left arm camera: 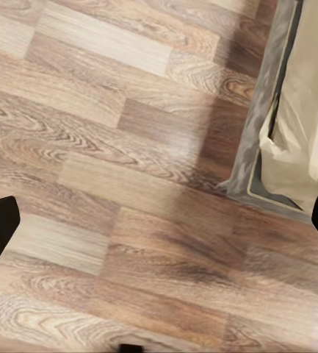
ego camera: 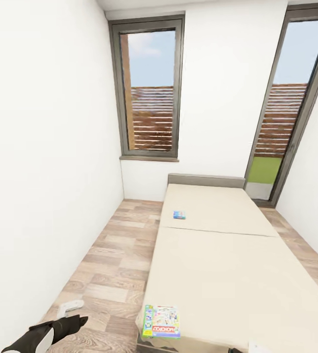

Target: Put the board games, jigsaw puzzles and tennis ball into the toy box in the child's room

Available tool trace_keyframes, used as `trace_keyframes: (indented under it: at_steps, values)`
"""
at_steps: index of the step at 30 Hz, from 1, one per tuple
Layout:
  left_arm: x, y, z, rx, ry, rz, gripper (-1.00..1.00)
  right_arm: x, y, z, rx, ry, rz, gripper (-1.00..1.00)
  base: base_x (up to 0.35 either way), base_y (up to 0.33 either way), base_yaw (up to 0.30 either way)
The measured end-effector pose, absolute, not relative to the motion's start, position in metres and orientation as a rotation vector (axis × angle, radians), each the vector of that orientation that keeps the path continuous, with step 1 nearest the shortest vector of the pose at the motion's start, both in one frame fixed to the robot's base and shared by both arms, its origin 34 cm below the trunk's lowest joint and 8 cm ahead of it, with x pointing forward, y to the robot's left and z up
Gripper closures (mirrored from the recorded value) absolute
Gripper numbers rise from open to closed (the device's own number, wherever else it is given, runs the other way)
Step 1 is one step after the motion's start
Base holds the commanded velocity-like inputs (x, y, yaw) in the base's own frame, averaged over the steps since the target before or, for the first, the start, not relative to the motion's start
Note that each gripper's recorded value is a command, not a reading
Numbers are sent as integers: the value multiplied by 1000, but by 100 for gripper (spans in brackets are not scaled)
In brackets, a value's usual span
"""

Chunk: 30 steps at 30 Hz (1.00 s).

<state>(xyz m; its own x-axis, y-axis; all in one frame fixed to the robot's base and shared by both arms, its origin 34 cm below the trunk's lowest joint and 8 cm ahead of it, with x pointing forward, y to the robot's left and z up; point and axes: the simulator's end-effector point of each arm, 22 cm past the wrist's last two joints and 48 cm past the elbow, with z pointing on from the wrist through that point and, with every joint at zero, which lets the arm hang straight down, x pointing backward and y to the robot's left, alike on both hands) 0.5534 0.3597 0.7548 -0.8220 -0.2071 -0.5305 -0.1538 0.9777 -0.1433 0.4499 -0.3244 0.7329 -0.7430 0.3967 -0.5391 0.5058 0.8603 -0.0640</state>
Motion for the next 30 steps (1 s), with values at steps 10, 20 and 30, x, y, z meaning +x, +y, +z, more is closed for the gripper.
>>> trace_keyframes:
  at_steps: [10,20,30]
  values:
    - [553,360,755,-253,2552,-126,-100,450,-324,733,657,2509,-279,-100,0,22,5]
    - [553,360,755,-253,2552,-126,-100,450,-324,733,657,2509,-279,-100,0,2,-197]
    - [553,360,755,-253,2552,-126,-100,450,-324,733,657,2509,-279,-100,0,0,-272]
